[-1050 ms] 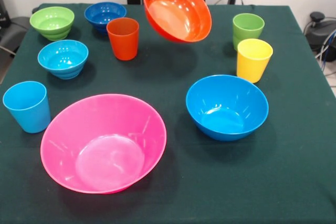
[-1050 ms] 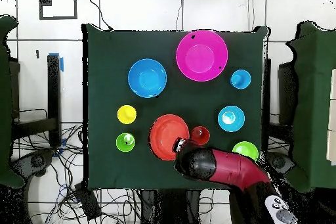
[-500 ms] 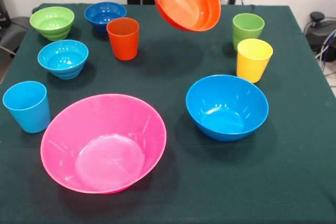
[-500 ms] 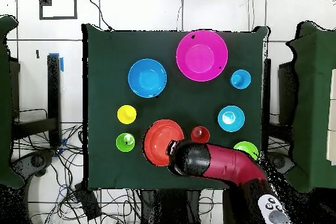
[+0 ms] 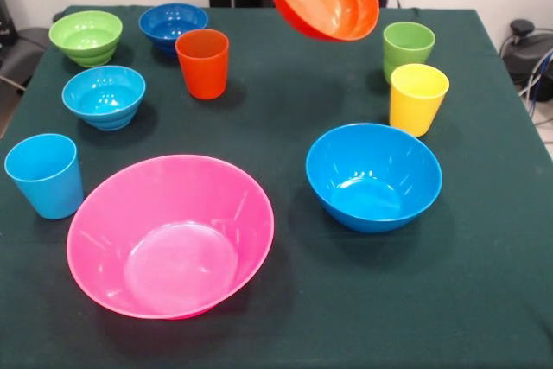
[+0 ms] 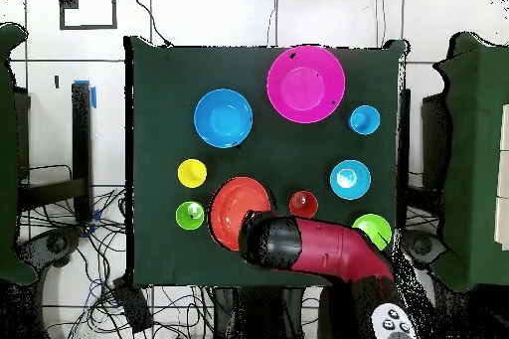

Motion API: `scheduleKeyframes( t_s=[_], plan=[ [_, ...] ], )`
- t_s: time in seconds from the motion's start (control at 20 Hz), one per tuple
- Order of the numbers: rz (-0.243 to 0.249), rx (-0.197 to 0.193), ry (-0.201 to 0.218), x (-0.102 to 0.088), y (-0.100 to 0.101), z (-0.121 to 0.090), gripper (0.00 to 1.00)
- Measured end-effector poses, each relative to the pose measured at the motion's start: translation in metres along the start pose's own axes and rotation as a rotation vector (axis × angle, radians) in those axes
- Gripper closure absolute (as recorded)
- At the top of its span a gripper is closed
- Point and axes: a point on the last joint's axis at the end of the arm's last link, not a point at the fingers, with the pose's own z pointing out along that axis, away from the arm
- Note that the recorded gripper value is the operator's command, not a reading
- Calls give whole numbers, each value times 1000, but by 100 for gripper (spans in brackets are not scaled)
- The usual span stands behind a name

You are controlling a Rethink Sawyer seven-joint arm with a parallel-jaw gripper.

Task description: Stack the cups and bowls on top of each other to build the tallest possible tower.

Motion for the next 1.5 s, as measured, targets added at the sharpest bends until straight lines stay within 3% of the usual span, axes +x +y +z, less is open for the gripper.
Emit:
scheduleKeyframes(
  t_s=[0.2,0.5,0.9,1.3,1.5],
  plan=[
    [-20,19,-30,12,10,-6,100],
    [-13,30,-84,29,18,-3,100],
    [59,30,-174,55,25,7,100],
    [111,34,-142,36,8,21,100],
    [127,27,-127,18,16,30,100]
  ],
)
